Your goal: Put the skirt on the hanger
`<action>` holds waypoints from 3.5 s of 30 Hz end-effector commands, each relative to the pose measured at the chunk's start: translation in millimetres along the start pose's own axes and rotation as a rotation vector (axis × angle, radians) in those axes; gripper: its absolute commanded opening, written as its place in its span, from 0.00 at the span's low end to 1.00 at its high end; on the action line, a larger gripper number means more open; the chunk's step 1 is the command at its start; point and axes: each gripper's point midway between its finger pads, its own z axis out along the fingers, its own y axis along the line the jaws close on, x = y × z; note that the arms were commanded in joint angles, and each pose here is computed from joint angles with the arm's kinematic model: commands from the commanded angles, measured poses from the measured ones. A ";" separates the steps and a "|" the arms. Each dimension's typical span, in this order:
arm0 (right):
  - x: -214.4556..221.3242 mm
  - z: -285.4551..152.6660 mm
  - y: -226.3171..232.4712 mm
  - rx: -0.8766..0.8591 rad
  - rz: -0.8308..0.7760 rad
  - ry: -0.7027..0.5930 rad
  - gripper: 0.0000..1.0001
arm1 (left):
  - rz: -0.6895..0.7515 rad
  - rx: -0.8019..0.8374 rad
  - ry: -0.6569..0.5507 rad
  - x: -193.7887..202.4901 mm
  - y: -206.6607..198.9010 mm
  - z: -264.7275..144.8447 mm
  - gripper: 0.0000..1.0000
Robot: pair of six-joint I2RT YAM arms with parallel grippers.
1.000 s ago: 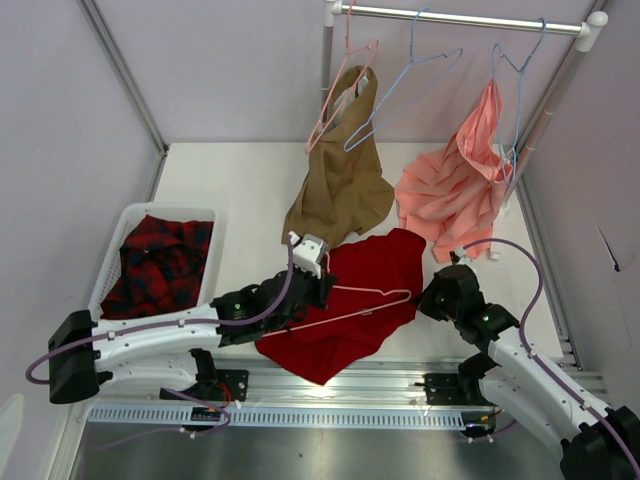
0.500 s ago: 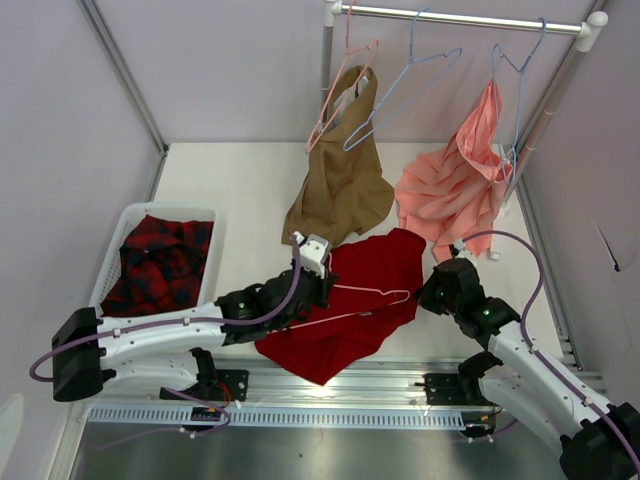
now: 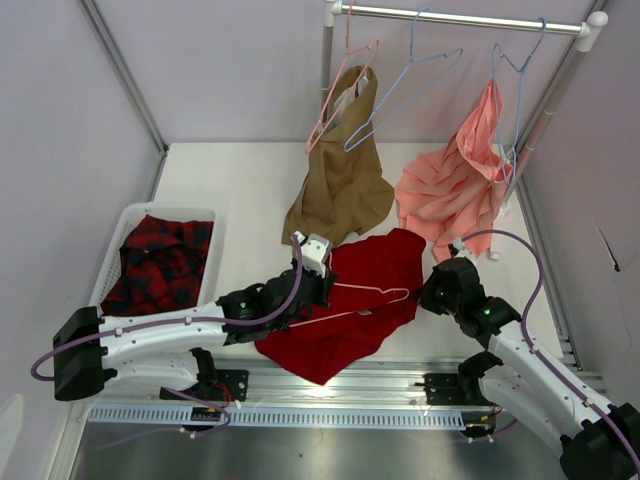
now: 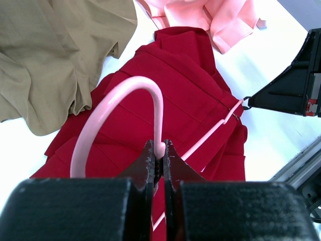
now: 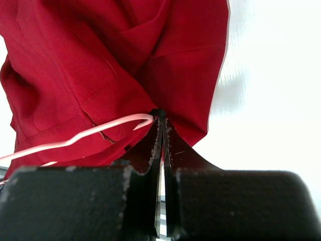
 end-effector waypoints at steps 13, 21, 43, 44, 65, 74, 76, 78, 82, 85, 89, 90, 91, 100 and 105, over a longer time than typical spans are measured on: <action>-8.2 -5.3 14.2 -0.040 -0.019 -0.012 0.00 | -0.007 -0.012 -0.108 -41.3 -7.3 6.3 0.00; -10.9 -4.9 17.5 -0.046 -0.013 -0.016 0.00 | 0.006 -0.014 -0.095 -32.5 -5.0 7.8 0.00; -27.8 0.5 20.8 -0.021 -0.010 -0.039 0.00 | -0.002 0.025 -0.066 -15.0 -4.8 2.9 0.00; -27.9 1.4 19.5 -0.015 -0.010 -0.038 0.00 | -0.002 0.024 -0.063 -13.5 -4.0 2.4 0.00; -37.2 -1.0 36.2 -0.065 -0.032 -0.048 0.00 | 0.022 0.065 -0.020 -4.5 -17.2 12.8 0.00; -32.4 -6.2 50.1 -0.101 -0.051 -0.036 0.00 | 0.013 0.073 -0.042 -20.5 -24.1 18.3 0.00; -34.1 -9.6 52.9 -0.103 -0.056 -0.041 0.00 | 0.006 0.080 -0.047 -26.1 -26.1 20.6 0.00; -34.5 -13.5 56.8 -0.113 -0.063 -0.043 0.00 | -0.003 0.084 -0.059 -34.6 -27.5 22.3 0.00; -38.1 -20.4 62.8 -0.135 -0.075 -0.055 0.00 | -0.027 0.108 -0.058 -40.5 -30.0 26.1 0.00; -39.4 -24.8 66.8 -0.153 -0.078 -0.059 0.00 | -0.045 0.119 -0.062 -46.7 -31.5 28.1 0.00; -50.2 -37.2 78.3 -0.183 -0.083 -0.084 0.00 | -0.049 0.136 -0.074 -60.0 -36.5 28.1 0.00; -51.3 -41.0 81.0 -0.191 -0.089 -0.085 0.00 | -0.049 0.148 -0.086 -70.1 -40.6 27.3 0.00; -54.7 -44.5 83.2 -0.195 -0.093 -0.094 0.00 | -0.047 0.151 -0.088 -72.9 -41.3 27.3 0.00; -89.9 -84.8 117.5 -0.281 -0.123 -0.167 0.00 | -0.047 0.195 -0.156 -138.6 -56.4 18.6 0.00; -109.0 -108.1 132.5 -0.315 -0.147 -0.214 0.00 | -0.034 0.200 -0.223 -200.0 -58.2 4.3 0.00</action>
